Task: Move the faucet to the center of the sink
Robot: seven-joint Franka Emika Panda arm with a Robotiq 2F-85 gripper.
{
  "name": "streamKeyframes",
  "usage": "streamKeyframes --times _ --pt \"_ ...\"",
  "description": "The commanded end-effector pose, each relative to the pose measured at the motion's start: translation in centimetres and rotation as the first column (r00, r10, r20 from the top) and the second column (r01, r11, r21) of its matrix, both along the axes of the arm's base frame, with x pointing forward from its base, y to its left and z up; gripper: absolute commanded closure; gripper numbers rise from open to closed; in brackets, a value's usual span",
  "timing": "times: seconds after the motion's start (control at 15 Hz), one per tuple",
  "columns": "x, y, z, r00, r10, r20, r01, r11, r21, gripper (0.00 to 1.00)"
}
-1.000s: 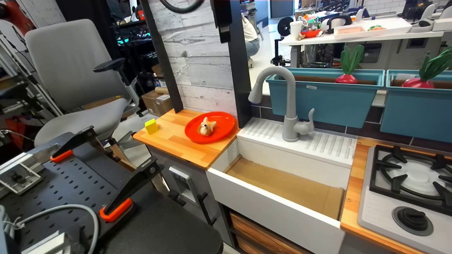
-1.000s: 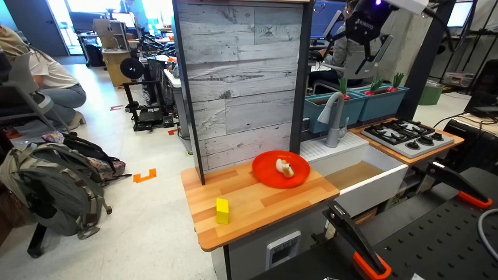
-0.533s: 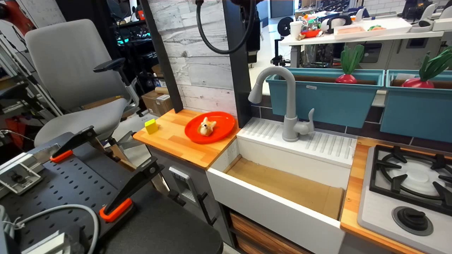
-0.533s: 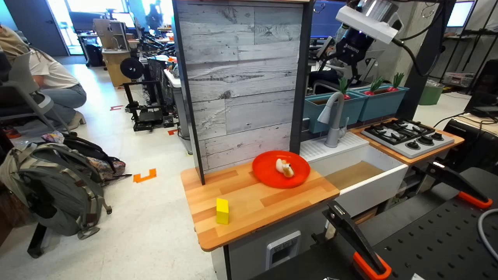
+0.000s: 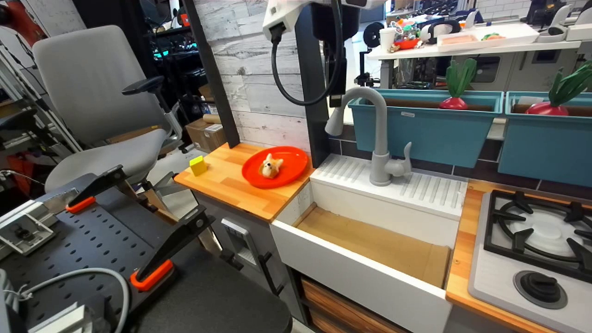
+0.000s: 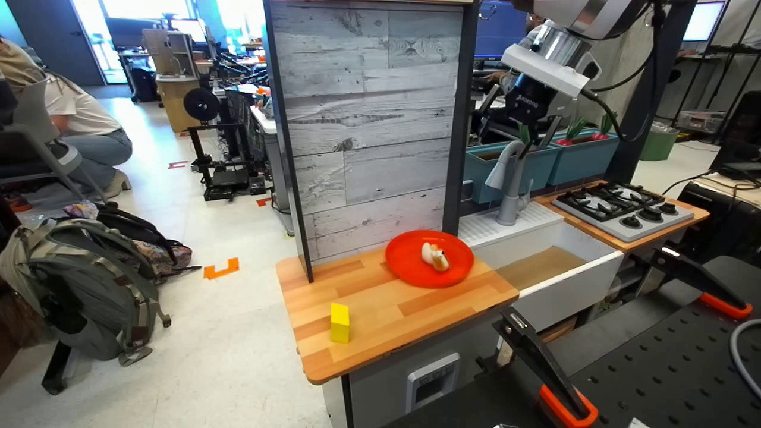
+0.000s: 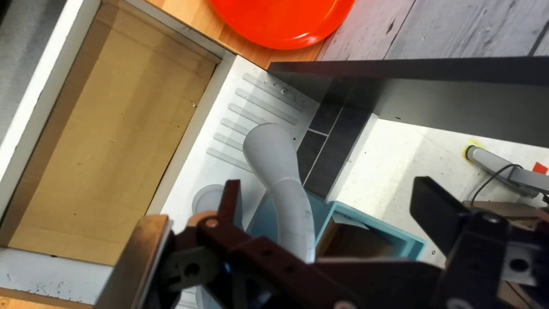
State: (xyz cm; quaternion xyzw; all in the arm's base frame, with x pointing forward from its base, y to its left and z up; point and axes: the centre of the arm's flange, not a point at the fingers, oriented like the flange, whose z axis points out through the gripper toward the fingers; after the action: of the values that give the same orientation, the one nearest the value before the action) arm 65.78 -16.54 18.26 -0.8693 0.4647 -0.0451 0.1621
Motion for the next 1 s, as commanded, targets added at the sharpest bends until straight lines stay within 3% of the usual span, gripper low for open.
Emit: streamKeyframes --times 0.0,0.2,0.27,0.4,0.93 --pt "1.3 -0.6 -0.8 1.0 -0.026 0.014 0.027 1.0 -0.012 0.0" --pt "1.7 -0.9 -1.0 0.999 -0.043 0.019 0.044 0.999 -0.015 0.0" --pt "1.8 -1.0 -1.1 0.999 -0.044 0.017 0.044 0.999 -0.017 0.25" --pt "1.7 -1.1 -1.2 0.999 -0.041 0.012 0.041 0.999 -0.025 0.33" --pt "0.1 -1.4 -1.5 1.0 -0.014 0.008 0.015 0.996 -0.088 0.95"
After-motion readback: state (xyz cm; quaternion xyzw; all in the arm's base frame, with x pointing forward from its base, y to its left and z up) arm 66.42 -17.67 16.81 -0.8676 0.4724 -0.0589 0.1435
